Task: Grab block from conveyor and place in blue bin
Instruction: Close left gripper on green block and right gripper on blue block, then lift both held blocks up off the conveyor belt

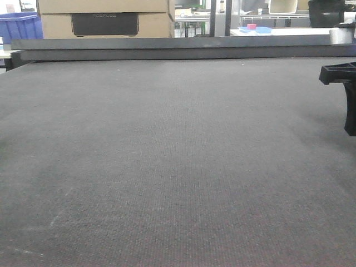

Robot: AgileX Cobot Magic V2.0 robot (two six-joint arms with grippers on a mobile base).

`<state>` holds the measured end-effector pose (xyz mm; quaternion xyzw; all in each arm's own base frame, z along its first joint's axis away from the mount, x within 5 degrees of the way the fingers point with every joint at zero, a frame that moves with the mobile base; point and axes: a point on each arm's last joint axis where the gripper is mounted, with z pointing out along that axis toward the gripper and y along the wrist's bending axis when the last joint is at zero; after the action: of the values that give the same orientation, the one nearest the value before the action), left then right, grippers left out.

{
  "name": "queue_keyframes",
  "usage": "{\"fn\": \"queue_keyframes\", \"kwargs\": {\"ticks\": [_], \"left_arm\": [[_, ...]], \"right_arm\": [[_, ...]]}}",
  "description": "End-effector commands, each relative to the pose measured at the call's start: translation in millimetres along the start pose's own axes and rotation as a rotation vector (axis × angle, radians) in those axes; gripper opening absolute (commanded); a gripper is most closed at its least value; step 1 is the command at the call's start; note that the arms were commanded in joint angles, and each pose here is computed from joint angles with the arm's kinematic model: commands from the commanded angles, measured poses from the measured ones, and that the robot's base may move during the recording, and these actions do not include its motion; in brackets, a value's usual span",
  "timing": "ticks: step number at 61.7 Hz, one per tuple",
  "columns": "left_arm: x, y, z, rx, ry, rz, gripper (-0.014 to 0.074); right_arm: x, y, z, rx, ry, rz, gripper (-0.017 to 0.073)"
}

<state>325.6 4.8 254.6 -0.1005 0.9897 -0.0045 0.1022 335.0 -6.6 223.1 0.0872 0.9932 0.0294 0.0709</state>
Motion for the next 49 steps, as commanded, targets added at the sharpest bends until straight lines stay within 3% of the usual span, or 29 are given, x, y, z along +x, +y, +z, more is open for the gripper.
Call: {"fn": "queue_keyframes", "kwargs": {"ticks": [1,15,24,34,49], "left_arm": [[-3.7,0.7,18.3,-0.008,0.025,0.004,0.0426],[-7.9,3.9,45.1,-0.063,0.079,0.037,0.0346],[-7.7,3.9,45.1,-0.062,0.081,0.047,0.0146],[-11.0,3.2,34.4,-0.052,0.041,0.127,-0.0115],[-2.8,0.8,-8.6,0.005,-0.090,0.258,-0.0111]], "right_arm": [[-3.0,-1.6,-2.7,0.001,-0.021,0.002,-0.0162],[-3.0,-1.6,-2.7,0.001,-0.021,0.002,-0.0162],[-2.9,-1.4,-3.5,-0.001,-0.024,0.003,-0.0162],[1.7,-1.1,-21.2,-0.007,-0.061,0.001,-0.0162],[18.9,-0.4,-84.9,-0.033,-0.315,-0.060,-0.0162]]}}
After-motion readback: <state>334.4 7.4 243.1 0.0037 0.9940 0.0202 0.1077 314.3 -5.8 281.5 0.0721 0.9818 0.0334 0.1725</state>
